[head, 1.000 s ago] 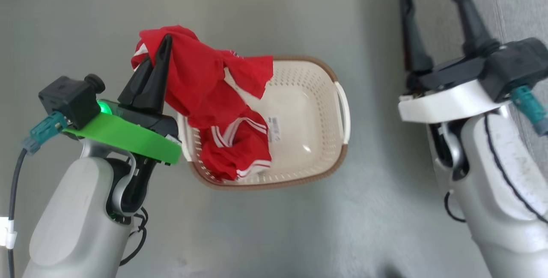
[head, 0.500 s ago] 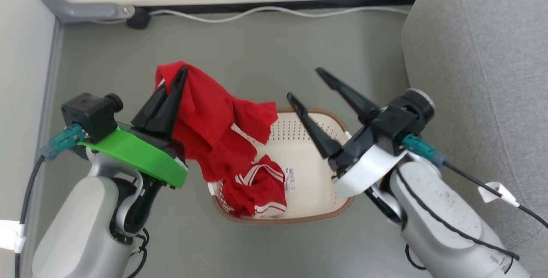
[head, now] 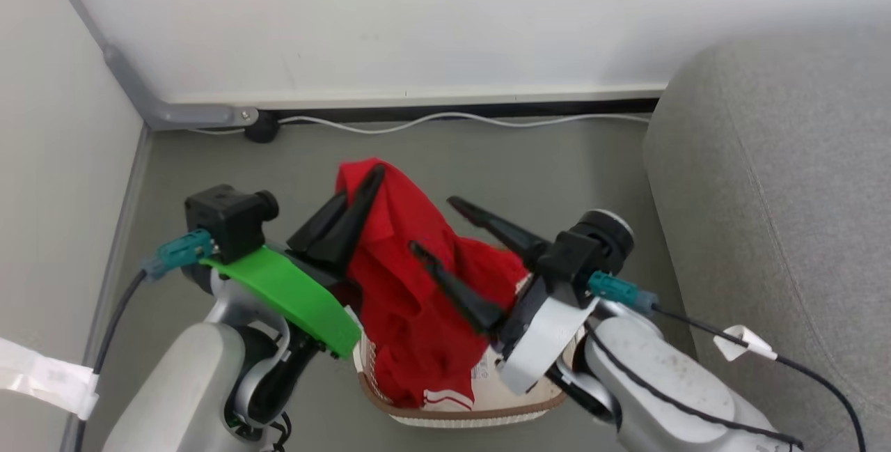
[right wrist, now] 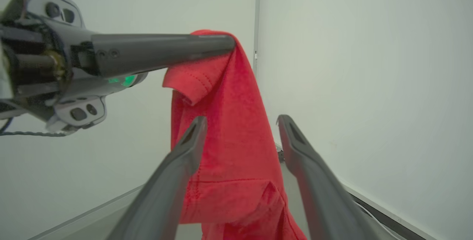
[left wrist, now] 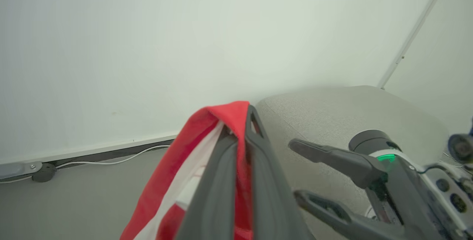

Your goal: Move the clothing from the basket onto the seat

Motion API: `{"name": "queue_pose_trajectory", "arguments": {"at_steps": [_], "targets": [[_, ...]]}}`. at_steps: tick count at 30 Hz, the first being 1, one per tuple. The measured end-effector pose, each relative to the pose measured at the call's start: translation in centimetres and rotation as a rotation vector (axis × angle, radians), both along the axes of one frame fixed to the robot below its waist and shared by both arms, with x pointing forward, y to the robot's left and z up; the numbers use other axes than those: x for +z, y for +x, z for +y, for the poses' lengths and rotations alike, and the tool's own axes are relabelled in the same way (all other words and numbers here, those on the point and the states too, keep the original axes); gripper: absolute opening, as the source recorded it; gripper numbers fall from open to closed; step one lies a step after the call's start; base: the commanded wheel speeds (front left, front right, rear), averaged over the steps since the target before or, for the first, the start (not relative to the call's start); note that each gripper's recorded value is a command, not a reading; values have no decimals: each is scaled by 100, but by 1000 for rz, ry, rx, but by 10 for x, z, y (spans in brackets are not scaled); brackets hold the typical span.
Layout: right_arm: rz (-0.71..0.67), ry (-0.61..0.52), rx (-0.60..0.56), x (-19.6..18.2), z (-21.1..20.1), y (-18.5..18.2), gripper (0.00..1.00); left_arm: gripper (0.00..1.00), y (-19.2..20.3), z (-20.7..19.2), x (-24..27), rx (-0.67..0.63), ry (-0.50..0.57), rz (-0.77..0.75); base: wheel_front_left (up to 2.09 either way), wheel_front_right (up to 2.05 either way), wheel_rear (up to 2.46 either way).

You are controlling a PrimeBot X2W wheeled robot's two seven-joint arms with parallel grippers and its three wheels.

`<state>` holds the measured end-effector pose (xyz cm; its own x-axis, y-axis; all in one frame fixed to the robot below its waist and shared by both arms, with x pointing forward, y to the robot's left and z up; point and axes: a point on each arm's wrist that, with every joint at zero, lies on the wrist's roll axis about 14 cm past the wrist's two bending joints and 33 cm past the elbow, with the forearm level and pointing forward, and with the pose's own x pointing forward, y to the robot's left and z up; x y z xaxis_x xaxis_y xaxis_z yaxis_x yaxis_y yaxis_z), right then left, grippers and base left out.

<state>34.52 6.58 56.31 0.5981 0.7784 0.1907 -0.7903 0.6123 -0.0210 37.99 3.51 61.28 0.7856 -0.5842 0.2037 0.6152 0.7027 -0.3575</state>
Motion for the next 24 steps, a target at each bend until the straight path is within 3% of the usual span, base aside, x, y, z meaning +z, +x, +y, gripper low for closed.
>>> {"name": "queue_pose_trajectory", "arguments": {"at_steps": [7,15,16,17,24], "targets": [[3,-1,75,3,18,-22,100,0,-27,-17,21,-73,-6,-44,0,0,0],[-28,-44,34,3,4,-9,100,0,-45,-30,26,-134,-3,-42,0,0,0],[-28,-49,29,2,2,-8,15,0,-47,-33,26,-149,-8,-35,0,0,0],[-26,-47,23,2,1,-7,0,0,-50,-35,27,-161,-19,-29,0,0,0],[5,-21,28,1,3,-9,0,0,-48,-34,24,-159,-13,-8,0,0,0]]}}
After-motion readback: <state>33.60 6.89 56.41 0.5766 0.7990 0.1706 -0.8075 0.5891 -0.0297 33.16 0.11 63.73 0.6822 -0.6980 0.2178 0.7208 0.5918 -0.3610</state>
